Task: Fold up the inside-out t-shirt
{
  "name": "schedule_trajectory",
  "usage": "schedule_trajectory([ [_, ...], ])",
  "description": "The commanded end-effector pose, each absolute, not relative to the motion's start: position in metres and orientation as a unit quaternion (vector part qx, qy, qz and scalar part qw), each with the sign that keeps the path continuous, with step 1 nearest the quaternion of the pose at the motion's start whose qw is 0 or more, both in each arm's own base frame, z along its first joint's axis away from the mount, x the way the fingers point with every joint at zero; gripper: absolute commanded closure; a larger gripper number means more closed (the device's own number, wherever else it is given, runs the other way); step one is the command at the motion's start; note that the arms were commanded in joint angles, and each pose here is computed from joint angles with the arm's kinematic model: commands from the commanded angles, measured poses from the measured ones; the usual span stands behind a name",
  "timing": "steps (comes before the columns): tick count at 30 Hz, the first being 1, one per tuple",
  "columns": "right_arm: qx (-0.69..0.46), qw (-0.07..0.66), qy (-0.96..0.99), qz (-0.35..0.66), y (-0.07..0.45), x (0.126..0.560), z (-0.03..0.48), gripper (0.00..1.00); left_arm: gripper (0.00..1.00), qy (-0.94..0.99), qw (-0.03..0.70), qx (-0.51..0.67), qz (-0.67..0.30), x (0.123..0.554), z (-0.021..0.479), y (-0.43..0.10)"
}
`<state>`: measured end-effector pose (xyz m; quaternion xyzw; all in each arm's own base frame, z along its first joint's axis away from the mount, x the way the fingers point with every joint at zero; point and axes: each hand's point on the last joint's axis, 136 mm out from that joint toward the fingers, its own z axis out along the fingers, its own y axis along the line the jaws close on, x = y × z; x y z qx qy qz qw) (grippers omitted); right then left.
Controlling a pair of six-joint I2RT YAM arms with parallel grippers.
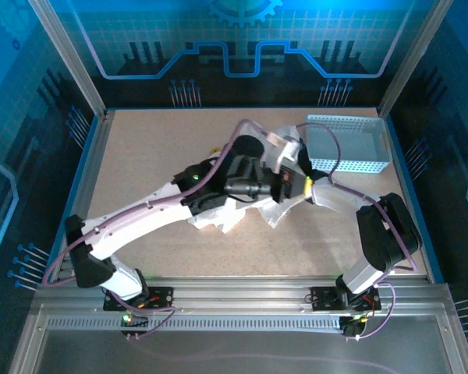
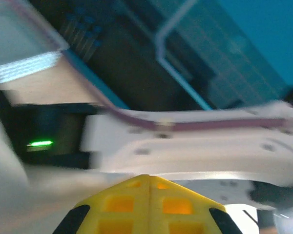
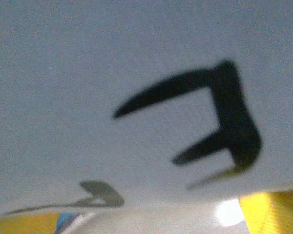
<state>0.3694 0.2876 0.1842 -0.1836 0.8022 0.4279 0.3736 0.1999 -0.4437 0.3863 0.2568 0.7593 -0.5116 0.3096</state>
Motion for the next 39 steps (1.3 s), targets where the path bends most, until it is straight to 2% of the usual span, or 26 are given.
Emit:
schedule_trajectory([
  [1,-0.175,0.401,0.761,0.480,0.298,0.374,0.223,0.07,1.00,0.743,0.271,0.316,-0.525,0.164,0.379,-0.478],
  [4,-0.159,0.393,0.776,0.468,0.304,0.381,0.220,0.07,1.00,0.742,0.257,0.312,-0.535,0.161,0.374,-0.489],
  [6,-0.116,0.403,0.813,0.405,0.295,0.397,0.196,0.07,1.00,0.738,0.247,0.316,-0.543,0.157,0.376,-0.495],
  [9,-0.111,0.393,0.831,0.376,0.297,0.407,0.160,0.07,1.00,0.718,0.233,0.326,-0.570,0.141,0.387,-0.509],
  [16,-0.118,0.345,0.838,0.405,0.328,0.401,0.108,0.07,1.00,0.685,0.203,0.335,-0.614,0.123,0.411,-0.541],
  [19,-0.101,0.345,0.833,0.420,0.333,0.415,0.112,0.07,1.00,0.669,0.187,0.344,-0.632,0.111,0.421,-0.554],
  [27,-0.101,0.394,0.796,0.449,0.352,0.459,0.186,0.05,1.00,0.673,0.204,0.347,-0.620,0.116,0.420,-0.555],
  [34,-0.098,0.351,0.827,0.429,0.377,0.483,0.134,0.06,1.00,0.674,0.225,0.345,-0.613,0.121,0.425,-0.550],
  [39,-0.073,0.354,0.827,0.431,0.360,0.476,0.123,0.07,1.00,0.711,0.273,0.321,-0.563,0.145,0.412,-0.523],
])
